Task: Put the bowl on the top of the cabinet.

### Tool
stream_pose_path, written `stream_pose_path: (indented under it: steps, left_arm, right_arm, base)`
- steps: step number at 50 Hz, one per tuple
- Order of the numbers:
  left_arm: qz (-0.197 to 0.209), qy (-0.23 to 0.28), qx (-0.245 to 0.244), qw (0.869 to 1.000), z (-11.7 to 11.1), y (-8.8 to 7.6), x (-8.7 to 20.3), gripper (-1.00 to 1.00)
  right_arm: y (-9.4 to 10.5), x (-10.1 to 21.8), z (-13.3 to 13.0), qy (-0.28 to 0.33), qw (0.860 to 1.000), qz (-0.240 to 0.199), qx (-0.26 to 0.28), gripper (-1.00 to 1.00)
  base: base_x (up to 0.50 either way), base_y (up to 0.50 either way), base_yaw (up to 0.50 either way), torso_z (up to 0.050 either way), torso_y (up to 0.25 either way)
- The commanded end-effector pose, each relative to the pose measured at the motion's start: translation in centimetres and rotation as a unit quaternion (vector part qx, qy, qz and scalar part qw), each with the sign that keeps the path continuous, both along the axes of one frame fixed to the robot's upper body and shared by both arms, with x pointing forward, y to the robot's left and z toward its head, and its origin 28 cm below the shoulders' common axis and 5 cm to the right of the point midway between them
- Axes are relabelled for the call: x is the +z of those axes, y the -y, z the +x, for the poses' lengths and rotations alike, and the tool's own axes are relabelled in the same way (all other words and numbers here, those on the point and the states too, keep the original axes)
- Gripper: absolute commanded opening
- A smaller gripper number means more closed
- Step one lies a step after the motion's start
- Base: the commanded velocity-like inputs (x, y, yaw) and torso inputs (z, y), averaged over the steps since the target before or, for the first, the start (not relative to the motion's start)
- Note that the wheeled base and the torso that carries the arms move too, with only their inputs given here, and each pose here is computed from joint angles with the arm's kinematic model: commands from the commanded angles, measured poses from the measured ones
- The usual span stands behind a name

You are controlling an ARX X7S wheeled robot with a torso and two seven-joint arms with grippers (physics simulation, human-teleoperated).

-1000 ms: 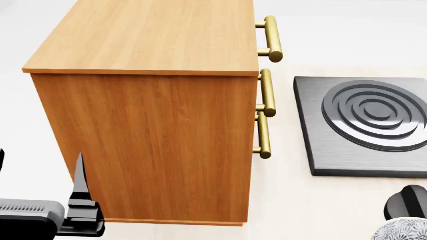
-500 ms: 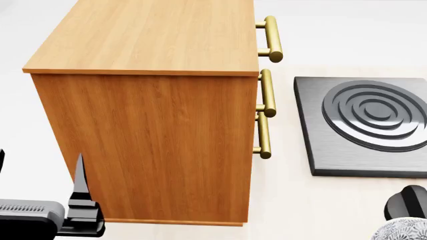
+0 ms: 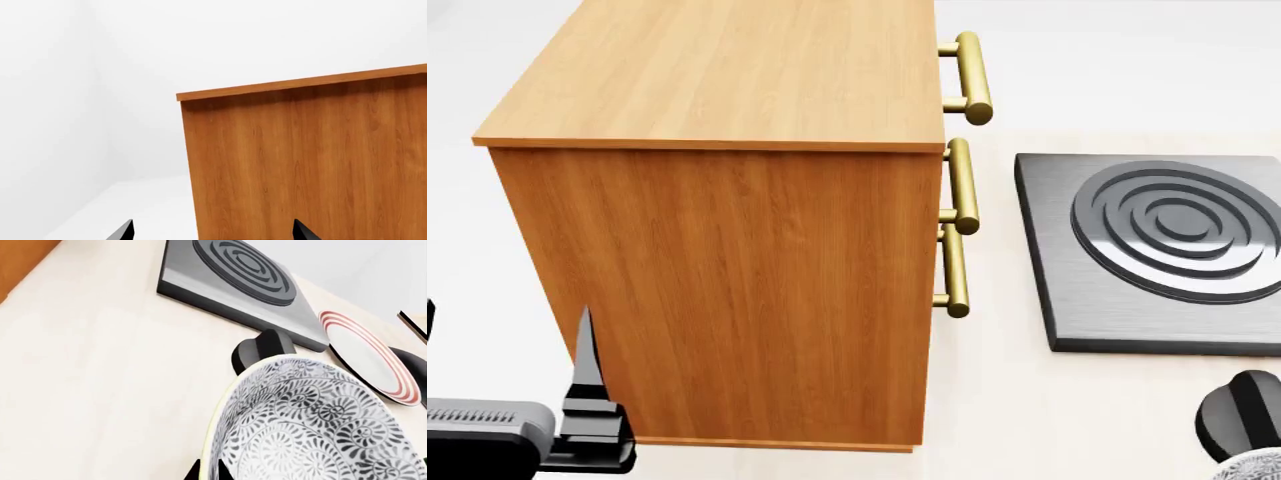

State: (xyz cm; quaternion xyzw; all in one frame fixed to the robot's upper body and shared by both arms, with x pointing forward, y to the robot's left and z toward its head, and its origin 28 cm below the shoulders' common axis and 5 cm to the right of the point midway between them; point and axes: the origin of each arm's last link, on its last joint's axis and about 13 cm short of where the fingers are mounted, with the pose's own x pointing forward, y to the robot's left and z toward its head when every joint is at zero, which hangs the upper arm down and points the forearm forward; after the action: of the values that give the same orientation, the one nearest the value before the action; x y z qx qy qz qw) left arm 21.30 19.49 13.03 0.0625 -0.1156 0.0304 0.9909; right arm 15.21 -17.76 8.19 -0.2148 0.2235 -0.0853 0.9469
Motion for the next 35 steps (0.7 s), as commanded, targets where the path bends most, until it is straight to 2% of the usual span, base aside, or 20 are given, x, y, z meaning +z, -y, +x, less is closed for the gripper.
stream_pose_path:
  steps: [1, 6, 24, 35]
  left_arm:
    - [-0.001, -0.001, 0.001, 1.0, 0.0, 0.0, -0.1, 1.0]
    - [-0.001, -0.001, 0.001, 1.0, 0.0, 0.0, -0.1, 1.0]
    - [-0.002, -0.003, 0.001, 1.0, 0.1, -0.1, -0.3, 1.0]
    - [-0.001, -0.004, 0.001, 1.0, 0.1, -0.1, -0.4, 1.0]
  right_arm:
    - [-0.1, 0.3, 0.0, 0.005, 1.0, 0.0, 0.004, -1.0]
    - [-0.5, 1.6, 0.3, 0.023, 1.0, 0.005, 0.011, -1.0]
    - [-2.7, 11.0, 2.1, 0.114, 0.991, 0.012, 0.07, -1.0]
    - [-3.9, 16.4, 2.9, 0.138, 0.985, 0.017, 0.101, -1.0]
  base:
    - [0.0, 0.0, 0.0, 0.0, 0.0]
    - [0.0, 0.0, 0.0, 0.0, 0.0]
    - [0.0, 0.0, 0.0, 0.0, 0.0]
    - [0.0, 0.0, 0.0, 0.0, 0.001]
